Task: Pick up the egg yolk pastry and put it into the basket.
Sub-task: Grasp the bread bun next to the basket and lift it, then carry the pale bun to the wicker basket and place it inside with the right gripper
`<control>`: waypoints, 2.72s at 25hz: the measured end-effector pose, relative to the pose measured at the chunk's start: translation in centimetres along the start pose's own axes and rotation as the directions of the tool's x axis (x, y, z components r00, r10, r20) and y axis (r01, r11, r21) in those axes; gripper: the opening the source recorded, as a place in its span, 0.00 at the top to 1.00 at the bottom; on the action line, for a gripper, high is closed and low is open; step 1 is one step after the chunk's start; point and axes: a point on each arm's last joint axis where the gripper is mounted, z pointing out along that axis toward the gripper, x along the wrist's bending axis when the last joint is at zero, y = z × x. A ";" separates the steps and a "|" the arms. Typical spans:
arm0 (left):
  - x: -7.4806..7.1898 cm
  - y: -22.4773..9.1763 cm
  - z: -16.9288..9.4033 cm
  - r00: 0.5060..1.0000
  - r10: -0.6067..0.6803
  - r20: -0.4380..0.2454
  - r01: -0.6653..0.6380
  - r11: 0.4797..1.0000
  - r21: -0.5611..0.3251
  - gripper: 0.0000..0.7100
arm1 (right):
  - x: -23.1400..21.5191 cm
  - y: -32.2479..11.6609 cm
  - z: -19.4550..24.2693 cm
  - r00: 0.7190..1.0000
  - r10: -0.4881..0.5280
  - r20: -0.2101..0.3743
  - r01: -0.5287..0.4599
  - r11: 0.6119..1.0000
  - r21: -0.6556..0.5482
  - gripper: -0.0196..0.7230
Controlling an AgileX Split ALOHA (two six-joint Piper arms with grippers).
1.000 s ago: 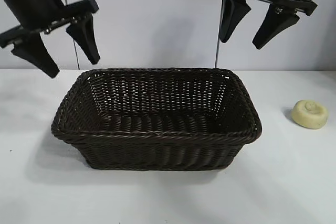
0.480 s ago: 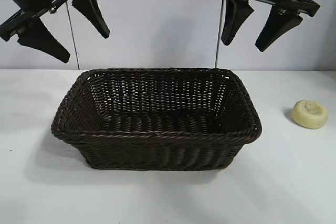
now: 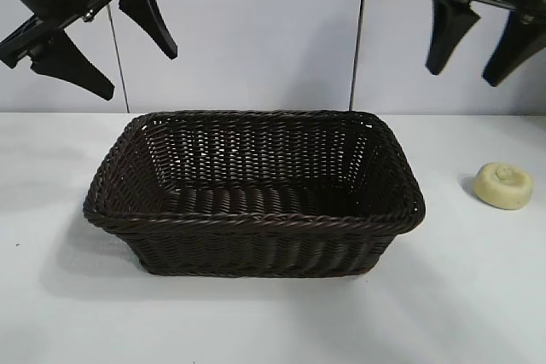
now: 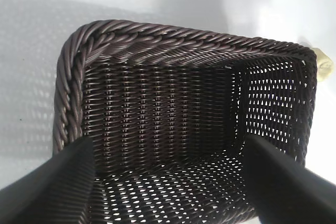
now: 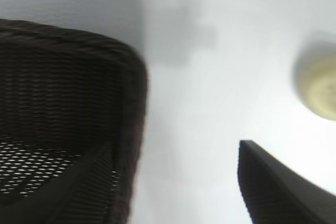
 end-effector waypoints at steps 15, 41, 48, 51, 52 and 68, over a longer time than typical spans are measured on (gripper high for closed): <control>0.0 0.0 0.0 1.000 -0.002 0.002 0.002 1.000 0.003 0.21 | -3.2 1.5 10.2 0.996 0.069 0.050 -0.073 0.993 0.088 0.31; 0.0 -0.2 0.0 1.000 -0.002 0.002 0.002 1.000 0.019 0.21 | -0.5 2.6 6.7 0.999 0.022 -0.048 -0.021 1.000 0.021 0.90; 0.0 -0.2 0.0 1.000 -0.003 0.002 0.003 1.000 0.021 0.21 | 5.1 2.9 2.4 0.990 -0.129 -0.055 0.128 0.992 -0.018 0.91; 0.0 -0.2 0.0 1.000 -0.003 0.002 0.003 1.000 0.022 0.21 | 8.0 2.7 2.2 0.979 -0.195 -0.058 0.194 0.981 -0.030 0.91; 0.0 -0.2 0.0 1.000 -0.003 0.002 0.003 1.000 0.022 0.21 | 9.2 2.5 2.2 0.973 -0.222 -0.063 0.220 0.975 -0.030 0.91; 0.0 -0.2 0.0 1.000 -0.001 0.002 0.001 1.000 0.022 0.21 | 24.6 -4.1 3.3 0.828 -0.542 -0.147 0.547 0.837 -0.003 0.91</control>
